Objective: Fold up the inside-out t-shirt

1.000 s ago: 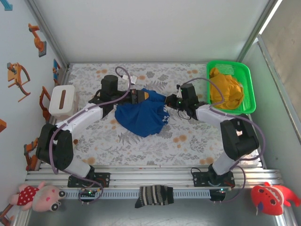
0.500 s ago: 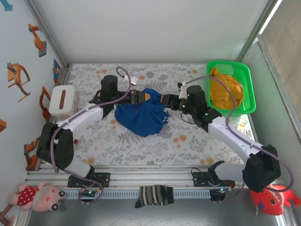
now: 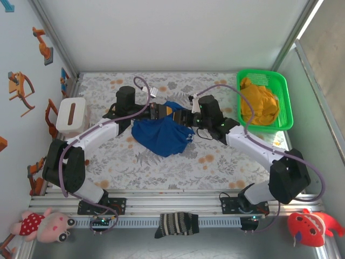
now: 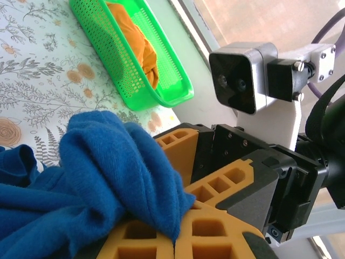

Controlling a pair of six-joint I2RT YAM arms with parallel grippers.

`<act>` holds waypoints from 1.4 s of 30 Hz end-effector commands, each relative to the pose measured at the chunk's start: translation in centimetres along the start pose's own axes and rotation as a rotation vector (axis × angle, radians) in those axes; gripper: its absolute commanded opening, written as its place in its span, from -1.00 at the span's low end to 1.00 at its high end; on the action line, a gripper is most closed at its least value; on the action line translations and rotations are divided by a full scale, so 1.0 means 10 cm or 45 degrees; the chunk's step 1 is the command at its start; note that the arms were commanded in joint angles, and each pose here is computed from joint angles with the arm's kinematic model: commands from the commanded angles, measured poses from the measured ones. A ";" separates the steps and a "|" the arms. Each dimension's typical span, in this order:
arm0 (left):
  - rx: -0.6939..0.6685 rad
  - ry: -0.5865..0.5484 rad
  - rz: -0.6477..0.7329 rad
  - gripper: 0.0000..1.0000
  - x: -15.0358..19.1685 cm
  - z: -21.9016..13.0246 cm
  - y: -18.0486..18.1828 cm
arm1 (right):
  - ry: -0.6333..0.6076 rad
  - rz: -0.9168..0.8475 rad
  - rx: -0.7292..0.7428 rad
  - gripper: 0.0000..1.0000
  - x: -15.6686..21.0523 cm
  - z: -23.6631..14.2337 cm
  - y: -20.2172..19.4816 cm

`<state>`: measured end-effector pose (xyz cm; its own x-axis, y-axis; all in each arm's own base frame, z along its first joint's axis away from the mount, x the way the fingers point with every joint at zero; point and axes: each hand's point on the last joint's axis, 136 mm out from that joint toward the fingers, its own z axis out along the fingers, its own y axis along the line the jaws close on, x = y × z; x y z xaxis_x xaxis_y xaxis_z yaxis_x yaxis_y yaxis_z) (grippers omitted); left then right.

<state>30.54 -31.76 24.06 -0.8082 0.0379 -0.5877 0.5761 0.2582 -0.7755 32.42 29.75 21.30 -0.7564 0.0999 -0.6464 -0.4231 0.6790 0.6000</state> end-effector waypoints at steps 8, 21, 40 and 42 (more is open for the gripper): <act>-0.041 -0.050 0.012 -1.00 -0.17 -0.11 0.06 | -0.085 -0.082 -0.063 -1.00 -0.43 -0.15 0.26; -0.409 -0.204 -0.073 -0.09 -0.63 -0.44 0.76 | -0.201 -0.074 -0.386 -1.00 -0.71 -0.78 0.94; -0.769 -0.171 0.183 0.21 0.45 0.06 0.59 | -0.385 0.089 -0.411 -1.00 -1.13 -0.82 0.84; -0.830 -0.141 0.192 0.21 0.43 0.12 0.77 | -0.401 0.094 -0.418 -1.00 -1.15 -0.88 0.87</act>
<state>29.08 -30.92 15.15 -0.7454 0.0199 -0.6663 0.4636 0.7337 -0.4967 33.14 28.82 34.69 -0.6785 0.3221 -0.6602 -0.5130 0.4355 0.7397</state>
